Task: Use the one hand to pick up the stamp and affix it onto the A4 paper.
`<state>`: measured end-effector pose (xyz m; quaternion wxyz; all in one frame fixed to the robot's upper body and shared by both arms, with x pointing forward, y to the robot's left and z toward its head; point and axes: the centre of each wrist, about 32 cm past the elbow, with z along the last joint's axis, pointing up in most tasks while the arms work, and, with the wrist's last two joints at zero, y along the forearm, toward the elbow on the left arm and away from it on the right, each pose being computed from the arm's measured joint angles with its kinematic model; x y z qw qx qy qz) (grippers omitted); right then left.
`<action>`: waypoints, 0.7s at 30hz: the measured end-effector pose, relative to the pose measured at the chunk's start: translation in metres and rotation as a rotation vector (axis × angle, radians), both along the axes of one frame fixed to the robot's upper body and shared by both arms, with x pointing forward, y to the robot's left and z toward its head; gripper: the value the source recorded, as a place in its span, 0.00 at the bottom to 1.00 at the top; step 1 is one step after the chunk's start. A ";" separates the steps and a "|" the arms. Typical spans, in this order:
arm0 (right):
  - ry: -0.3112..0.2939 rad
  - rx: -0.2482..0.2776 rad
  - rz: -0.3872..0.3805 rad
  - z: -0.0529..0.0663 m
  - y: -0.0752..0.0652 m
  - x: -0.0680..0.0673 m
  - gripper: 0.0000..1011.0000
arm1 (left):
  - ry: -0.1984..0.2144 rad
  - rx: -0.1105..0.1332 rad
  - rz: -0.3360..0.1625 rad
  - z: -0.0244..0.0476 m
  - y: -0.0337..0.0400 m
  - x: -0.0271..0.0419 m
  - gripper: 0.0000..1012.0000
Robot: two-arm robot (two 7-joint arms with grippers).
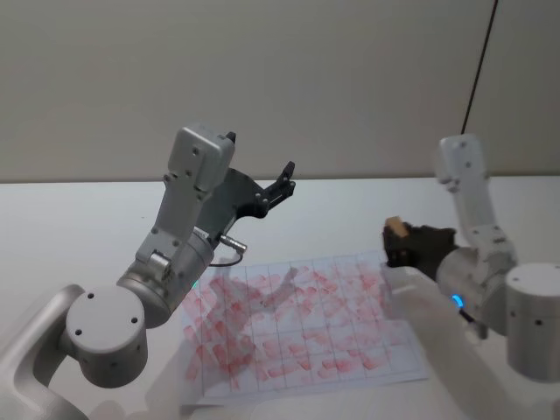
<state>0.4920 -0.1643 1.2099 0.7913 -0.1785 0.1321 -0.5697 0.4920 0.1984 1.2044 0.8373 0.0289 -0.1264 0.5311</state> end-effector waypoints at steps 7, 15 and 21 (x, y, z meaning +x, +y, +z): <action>0.046 -0.011 0.038 -0.011 0.017 0.013 0.22 | 0.000 0.000 0.000 0.0000 0.0000 0.0000 0.99; 0.080 -0.022 0.062 -0.023 0.030 0.023 0.22 | 0.000 0.000 0.000 0.0000 0.0000 0.0000 0.99; 0.106 -0.032 0.071 -0.032 0.037 0.030 0.22 | 0.000 0.000 0.000 0.0000 0.0000 0.0000 0.99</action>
